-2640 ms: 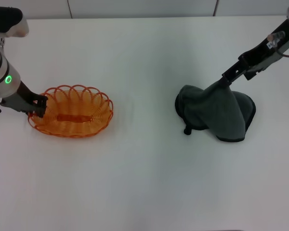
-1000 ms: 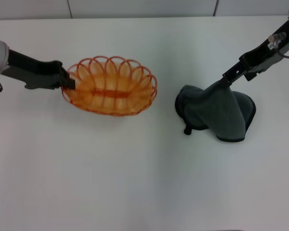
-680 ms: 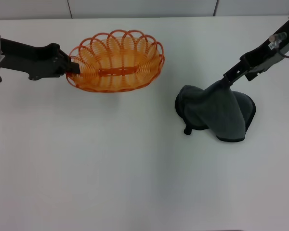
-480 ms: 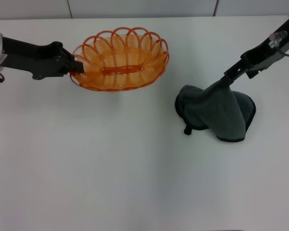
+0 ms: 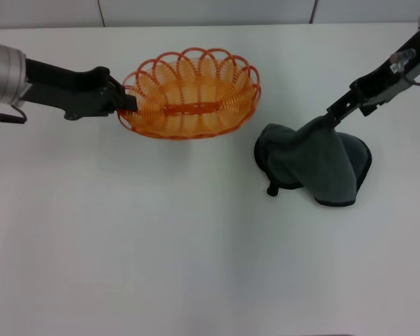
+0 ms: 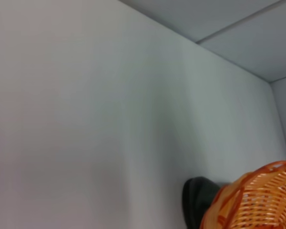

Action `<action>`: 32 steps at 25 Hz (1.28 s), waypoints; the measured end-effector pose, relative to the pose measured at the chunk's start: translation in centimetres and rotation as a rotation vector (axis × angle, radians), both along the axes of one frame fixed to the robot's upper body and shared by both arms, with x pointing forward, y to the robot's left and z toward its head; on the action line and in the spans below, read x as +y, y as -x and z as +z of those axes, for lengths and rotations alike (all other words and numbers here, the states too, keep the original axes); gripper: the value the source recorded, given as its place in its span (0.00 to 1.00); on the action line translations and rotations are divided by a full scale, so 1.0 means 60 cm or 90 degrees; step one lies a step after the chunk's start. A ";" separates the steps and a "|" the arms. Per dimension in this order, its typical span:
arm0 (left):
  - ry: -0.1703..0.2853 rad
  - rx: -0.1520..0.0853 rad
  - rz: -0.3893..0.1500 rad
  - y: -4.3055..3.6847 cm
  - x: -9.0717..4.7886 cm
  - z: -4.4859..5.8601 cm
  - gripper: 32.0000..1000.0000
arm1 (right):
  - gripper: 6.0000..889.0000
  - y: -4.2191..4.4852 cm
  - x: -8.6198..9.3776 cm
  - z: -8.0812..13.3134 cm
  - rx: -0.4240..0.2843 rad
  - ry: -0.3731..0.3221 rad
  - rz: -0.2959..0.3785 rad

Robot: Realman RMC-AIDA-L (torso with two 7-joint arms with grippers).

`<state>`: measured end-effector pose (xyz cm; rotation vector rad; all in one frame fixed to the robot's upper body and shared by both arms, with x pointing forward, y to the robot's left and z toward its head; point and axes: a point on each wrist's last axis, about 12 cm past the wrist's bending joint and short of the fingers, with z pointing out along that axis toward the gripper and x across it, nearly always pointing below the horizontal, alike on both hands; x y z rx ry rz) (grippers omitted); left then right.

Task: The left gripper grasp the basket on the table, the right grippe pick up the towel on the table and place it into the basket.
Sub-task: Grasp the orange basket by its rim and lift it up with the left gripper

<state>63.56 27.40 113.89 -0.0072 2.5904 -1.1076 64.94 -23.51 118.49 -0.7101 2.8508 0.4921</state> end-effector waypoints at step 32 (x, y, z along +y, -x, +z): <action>-0.018 -0.001 -0.020 -0.002 -0.019 -0.006 0.06 | 0.97 0.001 0.056 -0.074 -0.062 0.034 0.093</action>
